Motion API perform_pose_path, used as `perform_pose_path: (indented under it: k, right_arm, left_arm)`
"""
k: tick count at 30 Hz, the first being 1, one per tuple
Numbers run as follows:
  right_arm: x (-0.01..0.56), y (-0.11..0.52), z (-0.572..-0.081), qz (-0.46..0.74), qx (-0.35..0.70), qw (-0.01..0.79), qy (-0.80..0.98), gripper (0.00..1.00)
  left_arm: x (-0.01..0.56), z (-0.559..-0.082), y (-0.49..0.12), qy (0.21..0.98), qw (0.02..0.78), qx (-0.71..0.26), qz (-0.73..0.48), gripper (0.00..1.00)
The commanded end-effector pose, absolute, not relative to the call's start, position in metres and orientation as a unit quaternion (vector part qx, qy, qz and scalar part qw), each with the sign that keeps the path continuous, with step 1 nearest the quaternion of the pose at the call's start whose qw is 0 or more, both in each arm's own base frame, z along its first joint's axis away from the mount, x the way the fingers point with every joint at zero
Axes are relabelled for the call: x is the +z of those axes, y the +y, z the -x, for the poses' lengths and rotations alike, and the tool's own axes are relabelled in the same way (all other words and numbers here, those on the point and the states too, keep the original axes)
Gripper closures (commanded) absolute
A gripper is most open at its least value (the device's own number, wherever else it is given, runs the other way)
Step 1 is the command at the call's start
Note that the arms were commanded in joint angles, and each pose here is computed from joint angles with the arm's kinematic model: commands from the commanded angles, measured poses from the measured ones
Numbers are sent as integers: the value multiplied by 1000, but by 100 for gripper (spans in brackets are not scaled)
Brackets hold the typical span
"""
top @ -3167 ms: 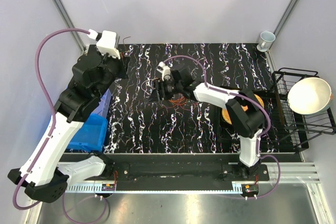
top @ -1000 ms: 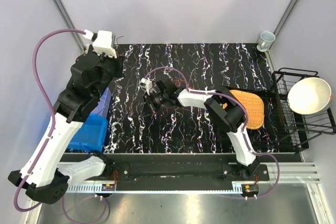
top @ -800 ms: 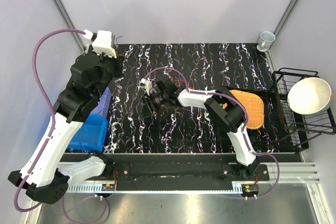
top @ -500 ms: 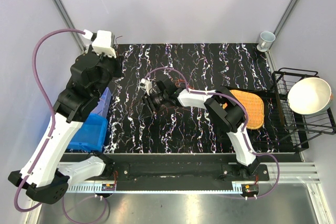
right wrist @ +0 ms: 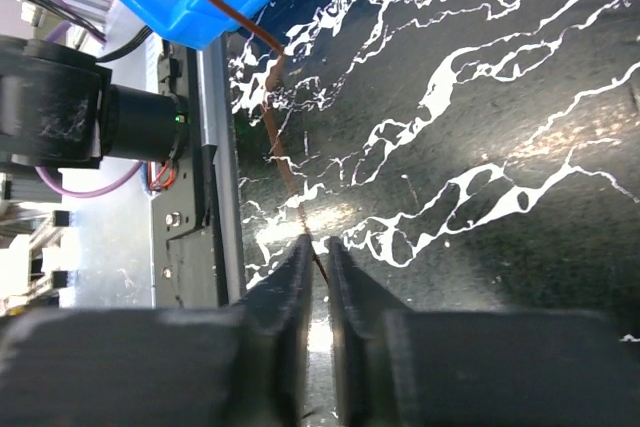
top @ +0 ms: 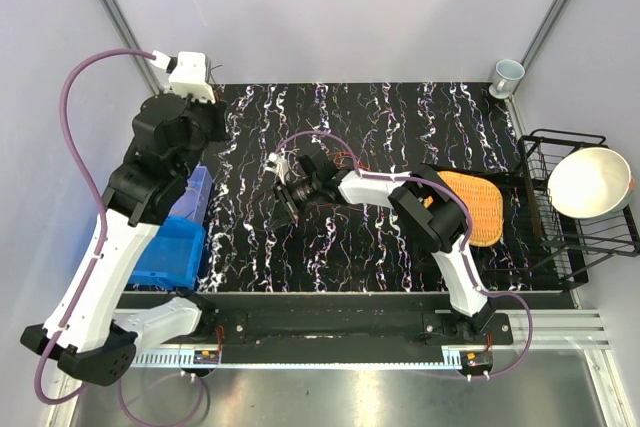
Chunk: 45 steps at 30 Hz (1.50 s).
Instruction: Untangle the cables
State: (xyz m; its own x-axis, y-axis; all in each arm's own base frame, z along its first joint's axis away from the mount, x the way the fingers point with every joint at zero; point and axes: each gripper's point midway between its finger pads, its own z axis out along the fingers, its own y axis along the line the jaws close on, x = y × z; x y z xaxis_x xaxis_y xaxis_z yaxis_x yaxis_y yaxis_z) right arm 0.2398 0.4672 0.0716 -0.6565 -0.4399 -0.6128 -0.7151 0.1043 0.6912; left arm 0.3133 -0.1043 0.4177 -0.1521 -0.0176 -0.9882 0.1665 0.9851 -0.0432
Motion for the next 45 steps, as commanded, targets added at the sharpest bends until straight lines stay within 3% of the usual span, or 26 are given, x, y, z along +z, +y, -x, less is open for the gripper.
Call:
perform_pose_path:
  k: [1, 3, 14, 15, 16, 17, 20, 29, 32, 38, 45]
  right_arm:
    - [94, 474, -233, 416, 560, 139, 703, 92]
    - [95, 473, -234, 416, 561, 139, 702, 100]
    - [113, 474, -231, 403, 578, 150, 693, 100]
    - [120, 475, -233, 402, 582, 158, 689, 100]
    - [121, 474, -233, 399, 583, 160, 689, 100]
    - [124, 473, -234, 389, 588, 156, 692, 100]
    - [145, 468, -240, 375, 616, 173, 671, 100]
    - [195, 422, -266, 301, 707, 185, 613, 100]
    - [201, 412, -273, 284, 725, 180, 601, 100]
    - [206, 402, -280, 272, 728, 183, 602, 100]
    - [193, 400, -294, 256, 694, 188, 646, 100]
  left_arm:
    - [441, -318, -105, 738, 667, -92, -39, 100]
    - [441, -320, -107, 739, 666, -96, -39, 100]
    - [431, -356, -123, 761, 637, -113, -49, 98]
    - [419, -366, -127, 774, 622, -110, -53, 91]
    - [414, -369, -132, 782, 610, -114, -62, 61]
    - [408, -369, -134, 794, 594, -113, -67, 38]
    - [377, -377, -138, 830, 544, -104, -68, 1]
    - [333, -347, -119, 854, 511, -87, -33, 2]
    - [329, -321, -121, 847, 517, -120, -45, 7]
    - [294, -282, -149, 835, 499, -205, -109, 16]
    - [258, -276, -140, 857, 475, -173, -104, 15]
